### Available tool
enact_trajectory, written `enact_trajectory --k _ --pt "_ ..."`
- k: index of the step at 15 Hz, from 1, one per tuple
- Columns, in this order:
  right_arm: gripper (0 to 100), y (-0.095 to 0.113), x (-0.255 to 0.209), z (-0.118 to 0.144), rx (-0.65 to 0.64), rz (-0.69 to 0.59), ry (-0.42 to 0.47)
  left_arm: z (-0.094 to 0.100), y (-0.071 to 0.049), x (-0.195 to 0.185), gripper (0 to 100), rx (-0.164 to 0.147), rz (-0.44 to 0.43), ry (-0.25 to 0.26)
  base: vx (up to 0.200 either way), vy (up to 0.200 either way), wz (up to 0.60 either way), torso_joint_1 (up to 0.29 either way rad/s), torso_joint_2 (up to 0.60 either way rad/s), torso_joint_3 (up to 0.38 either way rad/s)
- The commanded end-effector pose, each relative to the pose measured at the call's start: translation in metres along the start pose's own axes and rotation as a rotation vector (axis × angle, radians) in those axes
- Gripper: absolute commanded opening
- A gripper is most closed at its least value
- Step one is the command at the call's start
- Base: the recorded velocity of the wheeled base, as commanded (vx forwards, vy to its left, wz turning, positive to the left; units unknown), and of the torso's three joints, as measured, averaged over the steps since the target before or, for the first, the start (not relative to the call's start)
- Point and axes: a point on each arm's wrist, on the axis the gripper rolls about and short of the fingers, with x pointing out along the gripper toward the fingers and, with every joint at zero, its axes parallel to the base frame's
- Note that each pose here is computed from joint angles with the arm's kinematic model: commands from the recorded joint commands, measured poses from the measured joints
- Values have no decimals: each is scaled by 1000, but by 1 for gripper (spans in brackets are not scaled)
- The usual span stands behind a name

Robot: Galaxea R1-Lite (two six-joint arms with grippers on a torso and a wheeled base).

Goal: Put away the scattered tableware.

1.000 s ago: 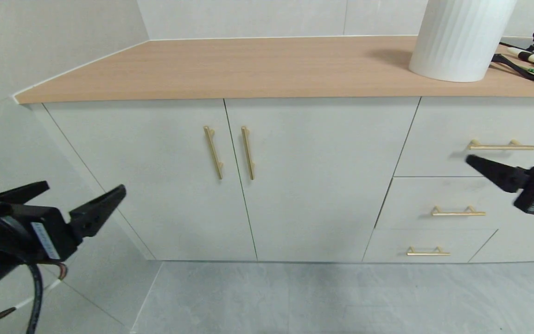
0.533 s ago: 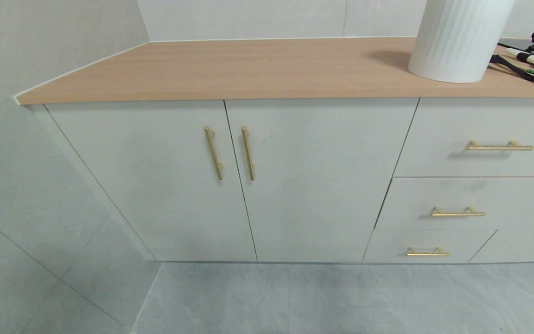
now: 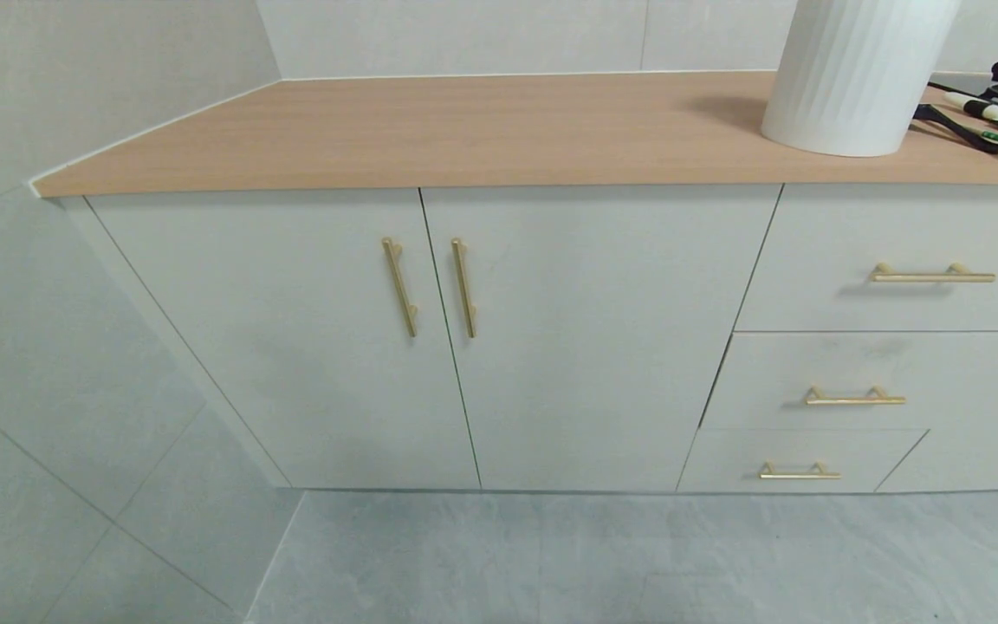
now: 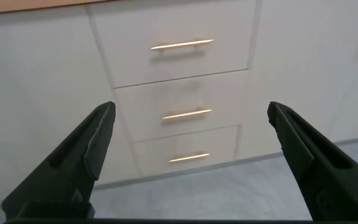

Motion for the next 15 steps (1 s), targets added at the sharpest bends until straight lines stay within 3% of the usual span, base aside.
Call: enact_trajectory --k 1,2,3,4,6,8,9,10,11,13,14,15 --pt "100 2 -12 -10 -37 -52 -40 -17 1 -9 100 -5 77 -42 0 0 0 0 0 0" --pt "100 1 -9 -16 -40 -77 -21 -27 1 -10 100 34 82 -47 0 0 0 0 0 0" --pt "100 1 -8 -22 -42 -83 -10 -34 0 -7 100 46 93 -23 0 0 0 0 0 0" --pt "100 2 -2 -42 -55 -81 56 -45 -1 -3 100 56 95 4 0 0 0 0 0 0" --pt "100 4 10 -76 -65 -40 98 -63 -4 4 100 98 9 51 0 0 0 0 0 0" --pt "100 6 16 -92 -69 33 61 -65 -7 7 100 89 -76 16 0 0 0 0 0 0" --pt "100 7 15 -98 -90 58 126 -68 -9 9 100 82 -117 -8 0 0 0 0 0 0" --pt "100 7 15 -99 -92 59 137 -68 -10 9 100 76 -162 -21 0 0 0 0 0 0" --pt "100 7 16 -99 -89 67 135 -69 -11 9 100 74 -225 -14 0 0 0 0 0 0" --pt "100 7 15 -100 -80 98 149 -69 -13 9 100 15 -282 -4 0 0 0 0 0 0" --pt "100 8 14 -106 -76 164 210 -69 -13 9 100 14 -289 -2 0 0 0 0 0 0" --pt "100 8 14 -105 -75 168 194 -69 -13 9 100 14 -289 -2 0 0 0 0 0 0"
